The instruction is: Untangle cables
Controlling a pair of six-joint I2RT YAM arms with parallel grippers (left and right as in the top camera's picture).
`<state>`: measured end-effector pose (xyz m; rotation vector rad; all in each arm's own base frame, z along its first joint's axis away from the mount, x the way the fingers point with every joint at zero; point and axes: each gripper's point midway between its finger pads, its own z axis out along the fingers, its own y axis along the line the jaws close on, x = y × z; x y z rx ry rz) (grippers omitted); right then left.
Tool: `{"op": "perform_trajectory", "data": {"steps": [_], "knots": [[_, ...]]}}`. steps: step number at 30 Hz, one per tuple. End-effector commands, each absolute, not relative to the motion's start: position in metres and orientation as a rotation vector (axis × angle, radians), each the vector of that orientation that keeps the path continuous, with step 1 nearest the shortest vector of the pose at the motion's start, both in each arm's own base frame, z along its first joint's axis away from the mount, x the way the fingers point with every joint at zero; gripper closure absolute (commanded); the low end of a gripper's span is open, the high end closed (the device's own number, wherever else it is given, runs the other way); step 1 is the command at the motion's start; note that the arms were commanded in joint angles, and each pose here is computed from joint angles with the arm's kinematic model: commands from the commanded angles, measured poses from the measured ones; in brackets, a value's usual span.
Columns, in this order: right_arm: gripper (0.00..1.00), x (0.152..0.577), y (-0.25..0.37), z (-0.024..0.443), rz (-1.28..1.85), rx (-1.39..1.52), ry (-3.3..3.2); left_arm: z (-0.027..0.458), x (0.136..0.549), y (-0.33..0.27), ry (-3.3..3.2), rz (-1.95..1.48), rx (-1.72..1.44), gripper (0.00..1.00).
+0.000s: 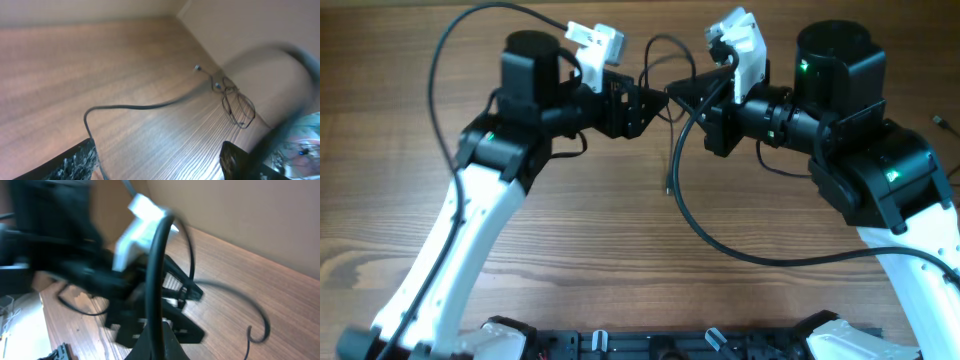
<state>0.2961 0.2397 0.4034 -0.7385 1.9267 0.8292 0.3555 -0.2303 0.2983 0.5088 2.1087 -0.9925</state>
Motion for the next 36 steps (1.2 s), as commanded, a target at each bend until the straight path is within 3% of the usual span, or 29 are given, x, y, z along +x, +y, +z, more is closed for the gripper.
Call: {"op": "perform_trajectory", "data": {"steps": [1, 10, 20, 23, 25, 28, 30, 36], "knots": [[0.96, 0.288, 0.243, 0.409, 0.876, -0.758, 1.910, 0.253, 0.373, -0.230, 2.253, -0.976, 0.438, 0.21], [0.95, 0.298, 0.235, 0.406, 0.804, -0.712, 1.931, 0.174, 0.356, -0.204, 2.589, -0.791, 0.376, 0.24], [0.96, 0.317, 0.217, 0.400, 0.685, -0.543, 1.997, 0.146, 0.309, -0.179, 2.840, -0.686, 0.411, 0.23], [0.96, 0.318, 0.216, 0.399, 0.687, -0.530, 2.003, 0.166, 0.294, -0.210, 2.746, -0.998, 0.552, 0.21], [0.96, 0.318, 0.216, 0.399, 0.687, -0.530, 2.005, 0.218, 0.267, -0.250, 2.361, -1.498, 0.881, 0.21], [0.96, 0.317, 0.216, 0.398, 0.684, -0.534, 2.010, 0.274, 0.244, -0.263, 1.883, -1.829, 1.068, 0.21], [0.96, 0.316, 0.215, 0.396, 0.681, -0.537, 2.017, 0.298, 0.237, -0.263, 1.656, -1.922, 1.114, 0.21], [0.96, 0.319, 0.207, 0.389, 0.626, -0.507, 2.049, 0.308, 0.239, -0.260, 1.583, -1.875, 1.149, 0.27]]}}
